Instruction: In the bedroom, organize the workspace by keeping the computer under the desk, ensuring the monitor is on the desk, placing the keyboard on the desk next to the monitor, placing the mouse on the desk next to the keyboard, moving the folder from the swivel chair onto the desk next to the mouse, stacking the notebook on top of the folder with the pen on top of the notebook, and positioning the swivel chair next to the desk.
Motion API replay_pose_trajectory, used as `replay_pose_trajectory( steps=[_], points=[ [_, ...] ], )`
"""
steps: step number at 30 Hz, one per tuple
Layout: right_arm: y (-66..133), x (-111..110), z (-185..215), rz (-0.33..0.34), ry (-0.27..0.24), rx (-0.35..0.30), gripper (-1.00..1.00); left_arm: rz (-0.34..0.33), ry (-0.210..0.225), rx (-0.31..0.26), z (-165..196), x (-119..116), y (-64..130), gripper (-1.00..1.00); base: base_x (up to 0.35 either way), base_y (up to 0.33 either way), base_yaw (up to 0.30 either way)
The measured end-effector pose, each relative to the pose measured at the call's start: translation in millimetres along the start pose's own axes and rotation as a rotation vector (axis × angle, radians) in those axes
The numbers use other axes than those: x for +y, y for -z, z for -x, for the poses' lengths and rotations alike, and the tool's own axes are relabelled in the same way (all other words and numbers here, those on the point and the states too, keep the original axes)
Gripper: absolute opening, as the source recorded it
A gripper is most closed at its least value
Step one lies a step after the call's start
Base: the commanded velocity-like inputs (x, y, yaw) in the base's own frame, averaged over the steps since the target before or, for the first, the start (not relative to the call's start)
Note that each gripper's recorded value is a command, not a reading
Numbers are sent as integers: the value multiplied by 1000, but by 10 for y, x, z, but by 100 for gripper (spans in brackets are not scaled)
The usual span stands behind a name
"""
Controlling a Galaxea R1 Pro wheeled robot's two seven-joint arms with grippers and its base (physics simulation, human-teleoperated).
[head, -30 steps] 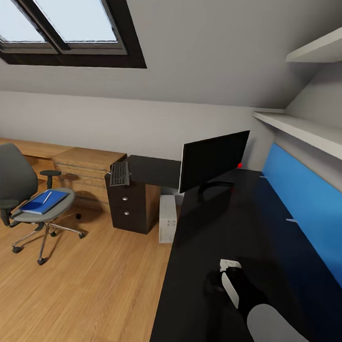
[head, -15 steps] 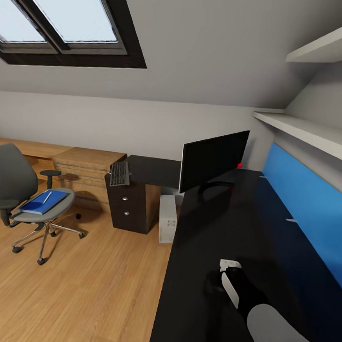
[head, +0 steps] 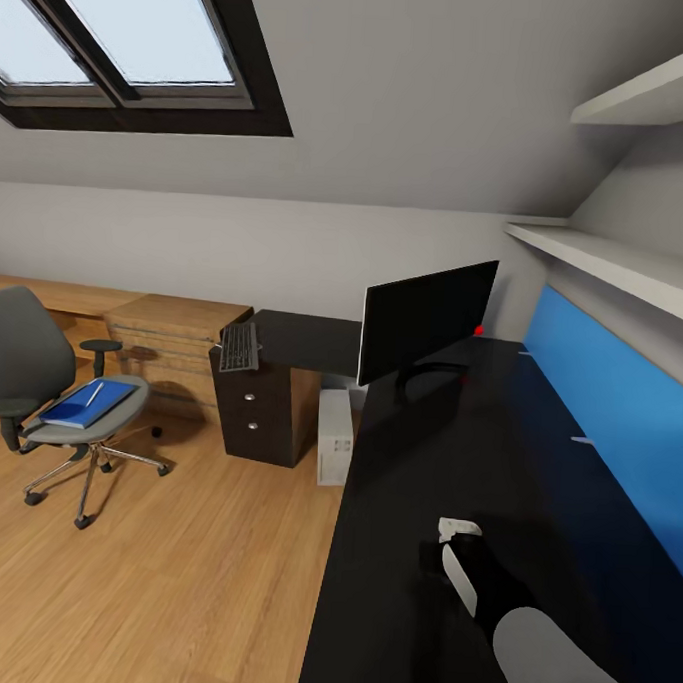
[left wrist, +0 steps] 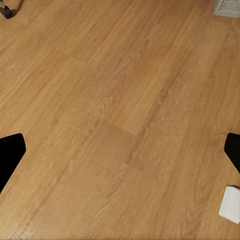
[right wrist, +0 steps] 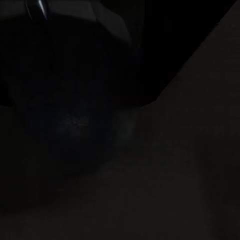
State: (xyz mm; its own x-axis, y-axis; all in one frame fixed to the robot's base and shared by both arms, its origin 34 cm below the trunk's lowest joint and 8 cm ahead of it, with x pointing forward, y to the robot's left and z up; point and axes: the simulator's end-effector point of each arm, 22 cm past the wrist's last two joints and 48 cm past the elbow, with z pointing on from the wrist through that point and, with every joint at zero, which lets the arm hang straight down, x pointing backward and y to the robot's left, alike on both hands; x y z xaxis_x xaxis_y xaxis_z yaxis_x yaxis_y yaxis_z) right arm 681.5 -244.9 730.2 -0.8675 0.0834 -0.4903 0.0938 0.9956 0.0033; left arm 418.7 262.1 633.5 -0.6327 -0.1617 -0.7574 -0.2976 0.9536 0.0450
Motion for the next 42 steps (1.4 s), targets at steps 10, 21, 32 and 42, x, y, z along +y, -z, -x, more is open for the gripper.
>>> replay_pose_trajectory(
  steps=[10,21,32,42],
  points=[
    [0,2,0,1,2,0,-100,0,0,0,-1,3,0,100,0,0,0],
    [101,23,268,8,-25,-84,-100,-1,-2,0,42,8,45,100,0,0,0],
    [313,128,551,21,-28,-146,-100,-1,-3,1,120,23,140,100,0,0,0],
    [638,571,947,-27,10,-269,-100,-8,-7,7,93,0,148,100,0,0,0]
  ],
)
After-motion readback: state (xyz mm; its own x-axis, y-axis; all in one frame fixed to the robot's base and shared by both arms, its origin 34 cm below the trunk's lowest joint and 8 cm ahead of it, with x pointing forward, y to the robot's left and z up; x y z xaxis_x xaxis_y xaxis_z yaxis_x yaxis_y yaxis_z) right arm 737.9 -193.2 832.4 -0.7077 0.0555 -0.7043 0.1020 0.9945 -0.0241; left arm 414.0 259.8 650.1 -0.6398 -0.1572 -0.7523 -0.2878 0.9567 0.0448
